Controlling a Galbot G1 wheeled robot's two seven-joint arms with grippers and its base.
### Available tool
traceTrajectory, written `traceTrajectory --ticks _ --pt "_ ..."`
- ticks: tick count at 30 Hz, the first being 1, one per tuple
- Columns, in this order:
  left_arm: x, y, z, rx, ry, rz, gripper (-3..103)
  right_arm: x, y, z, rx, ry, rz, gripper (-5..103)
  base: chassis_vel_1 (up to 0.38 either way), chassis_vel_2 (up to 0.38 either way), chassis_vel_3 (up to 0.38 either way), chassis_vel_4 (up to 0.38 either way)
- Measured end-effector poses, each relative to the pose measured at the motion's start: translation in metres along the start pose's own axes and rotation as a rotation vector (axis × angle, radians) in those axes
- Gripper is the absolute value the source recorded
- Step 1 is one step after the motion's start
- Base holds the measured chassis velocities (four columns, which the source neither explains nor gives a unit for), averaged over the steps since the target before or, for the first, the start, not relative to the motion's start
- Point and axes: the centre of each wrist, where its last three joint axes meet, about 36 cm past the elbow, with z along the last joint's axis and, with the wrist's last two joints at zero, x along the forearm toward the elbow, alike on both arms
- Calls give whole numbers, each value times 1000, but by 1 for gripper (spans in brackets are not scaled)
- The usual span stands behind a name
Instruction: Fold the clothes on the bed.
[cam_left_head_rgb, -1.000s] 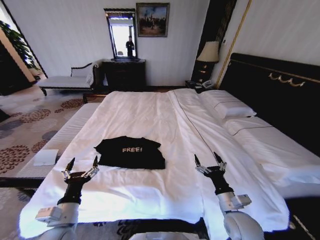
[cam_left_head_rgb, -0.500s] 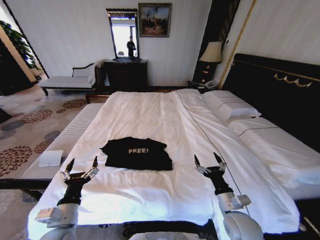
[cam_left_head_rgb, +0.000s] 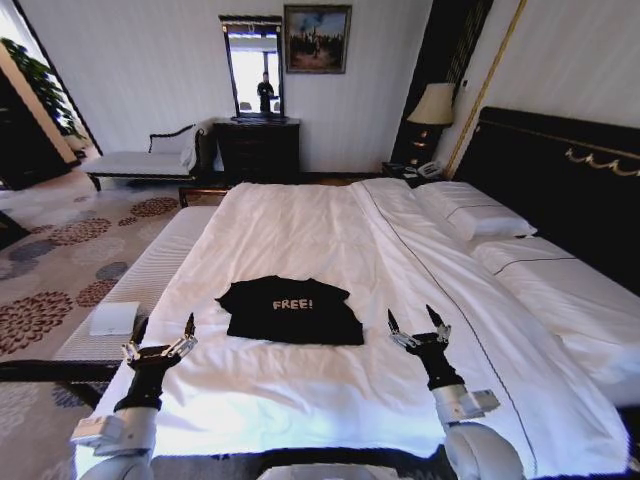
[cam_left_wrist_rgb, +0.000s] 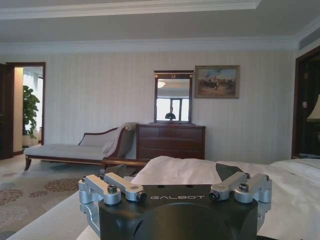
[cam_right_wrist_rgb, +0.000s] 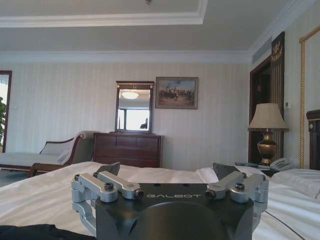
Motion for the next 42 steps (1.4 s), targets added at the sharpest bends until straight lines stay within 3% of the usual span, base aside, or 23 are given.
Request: traceTrajectory --ticks 4,11,15,16,20,22,25,32,36,39,42 --pt "-4 3 6 -8 26 -28 100 -1 0 6 -4 2 7 100 0 0 0 0" --pt "-21 20 38 -10 157 -75 100 -3 2 29 -6 -1 32 100 0 0 0 0" --pt "-64 33 45 76 240 -114 100 -9 7 53 -29 -10 102 100 0 0 0 0" --pt "-64 33 45 76 240 -114 100 -9 7 53 -29 -10 102 100 0 0 0 0" --pt "-120 37 22 252 340 -179 100 -20 12 72 -48 -11 135 100 0 0 0 0" --pt "-127 38 19 277 359 -188 100 -23 13 73 -51 -12 133 100 0 0 0 0" --pt "-171 53 2 381 460 -199 100 -36 18 85 -58 -7 111 100 0 0 0 0" --pt "-232 58 -4 425 533 -159 100 -36 20 94 -57 6 107 100 0 0 0 0" --pt "-258 48 3 418 583 -130 100 -35 21 99 -55 8 110 100 0 0 0 0" --pt "-301 32 16 426 645 -113 100 -33 21 105 -51 14 112 100 0 0 0 0" --pt "-330 21 18 439 660 -109 100 -32 22 107 -49 17 113 100 0 0 0 0"
